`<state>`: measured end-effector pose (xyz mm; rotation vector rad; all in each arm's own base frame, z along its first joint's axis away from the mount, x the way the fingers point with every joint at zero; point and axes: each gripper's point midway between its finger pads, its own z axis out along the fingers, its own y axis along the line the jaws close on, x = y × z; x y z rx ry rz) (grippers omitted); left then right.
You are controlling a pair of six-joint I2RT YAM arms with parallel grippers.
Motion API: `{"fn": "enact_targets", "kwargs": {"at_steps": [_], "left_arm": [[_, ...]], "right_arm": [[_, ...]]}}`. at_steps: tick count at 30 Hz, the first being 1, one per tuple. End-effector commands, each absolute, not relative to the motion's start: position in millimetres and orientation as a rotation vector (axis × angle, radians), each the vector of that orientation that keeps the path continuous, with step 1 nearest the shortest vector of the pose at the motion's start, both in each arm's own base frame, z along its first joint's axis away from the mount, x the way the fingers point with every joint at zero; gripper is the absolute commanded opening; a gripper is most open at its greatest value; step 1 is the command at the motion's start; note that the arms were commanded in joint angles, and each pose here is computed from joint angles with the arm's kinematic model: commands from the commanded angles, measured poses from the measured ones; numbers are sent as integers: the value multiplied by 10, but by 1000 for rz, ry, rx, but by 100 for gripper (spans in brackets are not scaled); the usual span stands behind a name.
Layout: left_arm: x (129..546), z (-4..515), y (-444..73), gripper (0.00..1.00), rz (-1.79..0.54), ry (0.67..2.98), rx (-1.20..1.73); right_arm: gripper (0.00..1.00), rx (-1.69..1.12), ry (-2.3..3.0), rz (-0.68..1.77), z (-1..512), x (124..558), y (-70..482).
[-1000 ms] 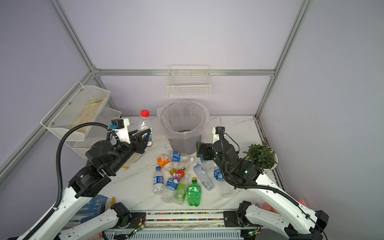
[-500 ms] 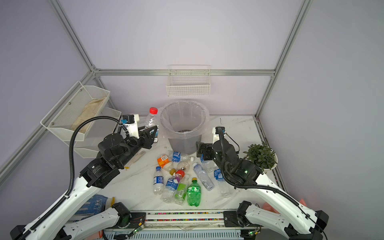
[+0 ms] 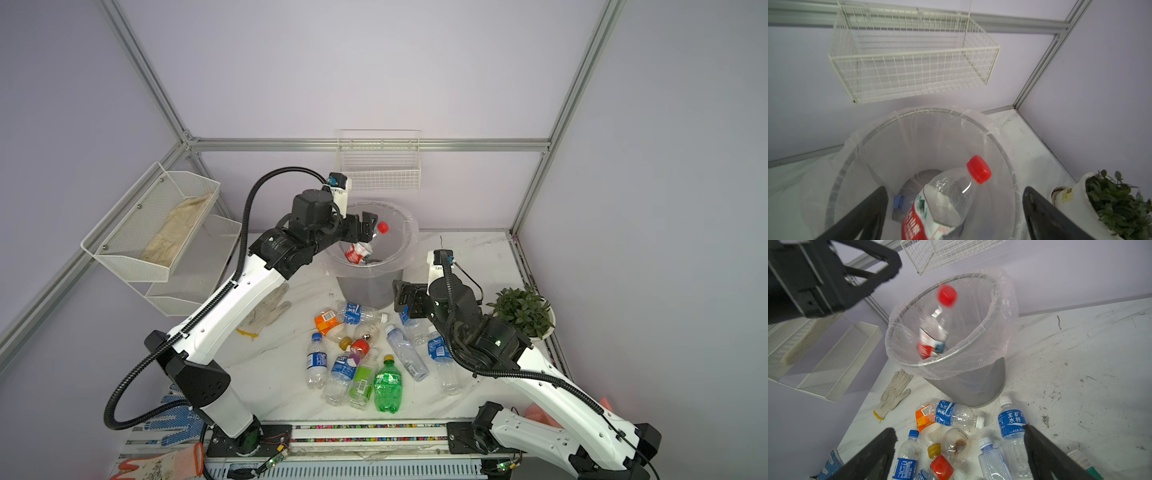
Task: Throw the plastic bottles in the bin
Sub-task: 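Lift the red-capped bottle with the left gripper toward the bin, then open the left gripper over the bin to drop the bottle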
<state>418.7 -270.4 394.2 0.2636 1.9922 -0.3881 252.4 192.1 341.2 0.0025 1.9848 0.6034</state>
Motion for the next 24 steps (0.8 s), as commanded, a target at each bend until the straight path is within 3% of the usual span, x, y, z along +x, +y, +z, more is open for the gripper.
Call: {"fn": "enact_targets", "kwargs": {"at_steps": [1,11,24], "left_arm": [[3803,4582,-2399,100,-444,1861,216],[3246,4731,-1963,100,-494,1773,155],[2819,4226,-1593,100,-531,1821,49]], "right_arm": [[97,28,1973,617,3485,2445,1819],[97,5,2003,607,3372,2495,1914],[97,-3,2108,572,3039,2500,1975]]}}
